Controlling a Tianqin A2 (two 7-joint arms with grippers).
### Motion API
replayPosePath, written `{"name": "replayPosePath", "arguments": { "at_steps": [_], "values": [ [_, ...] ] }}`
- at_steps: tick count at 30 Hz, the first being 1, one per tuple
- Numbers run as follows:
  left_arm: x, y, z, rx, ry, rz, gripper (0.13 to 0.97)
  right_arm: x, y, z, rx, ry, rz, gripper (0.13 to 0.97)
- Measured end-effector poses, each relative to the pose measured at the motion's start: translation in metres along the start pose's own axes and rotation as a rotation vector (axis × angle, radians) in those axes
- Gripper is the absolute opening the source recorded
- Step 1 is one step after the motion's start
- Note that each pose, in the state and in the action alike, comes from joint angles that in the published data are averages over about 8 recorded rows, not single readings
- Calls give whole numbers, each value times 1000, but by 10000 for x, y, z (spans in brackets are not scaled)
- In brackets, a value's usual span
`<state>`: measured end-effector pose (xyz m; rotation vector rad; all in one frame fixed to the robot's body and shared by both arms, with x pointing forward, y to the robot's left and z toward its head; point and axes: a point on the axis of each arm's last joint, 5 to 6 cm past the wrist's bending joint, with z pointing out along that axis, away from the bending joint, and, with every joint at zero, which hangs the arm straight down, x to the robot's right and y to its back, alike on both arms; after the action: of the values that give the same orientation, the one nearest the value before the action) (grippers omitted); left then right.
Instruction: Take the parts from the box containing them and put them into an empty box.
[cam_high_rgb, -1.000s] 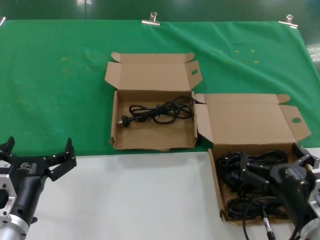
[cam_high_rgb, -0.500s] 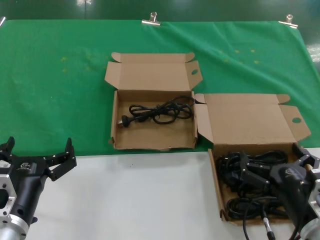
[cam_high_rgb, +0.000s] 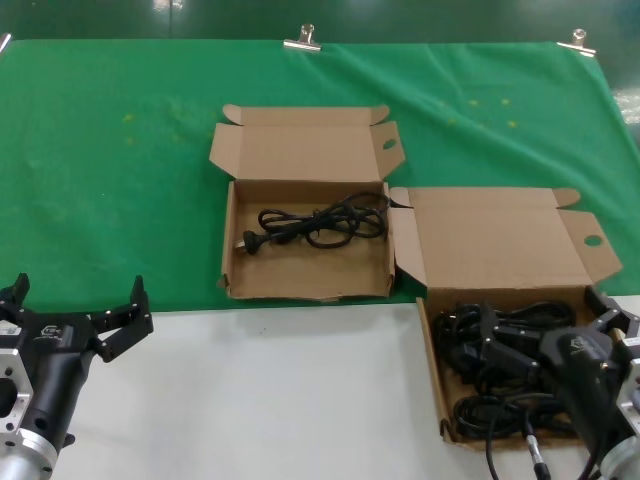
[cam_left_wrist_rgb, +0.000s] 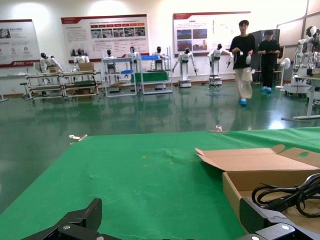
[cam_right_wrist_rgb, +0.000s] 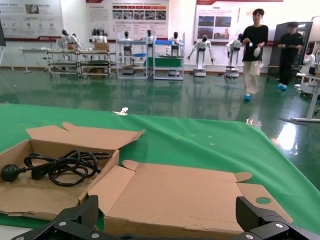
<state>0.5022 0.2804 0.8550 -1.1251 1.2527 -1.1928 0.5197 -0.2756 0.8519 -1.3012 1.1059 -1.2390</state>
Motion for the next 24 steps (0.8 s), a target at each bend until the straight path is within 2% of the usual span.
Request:
{"name": "replayPosePath", "arguments": {
  "at_steps": [24],
  "values": [
    [0, 0, 0, 0, 0, 0, 966, 0, 0, 0, 0, 0, 0, 966]
  ]
}}
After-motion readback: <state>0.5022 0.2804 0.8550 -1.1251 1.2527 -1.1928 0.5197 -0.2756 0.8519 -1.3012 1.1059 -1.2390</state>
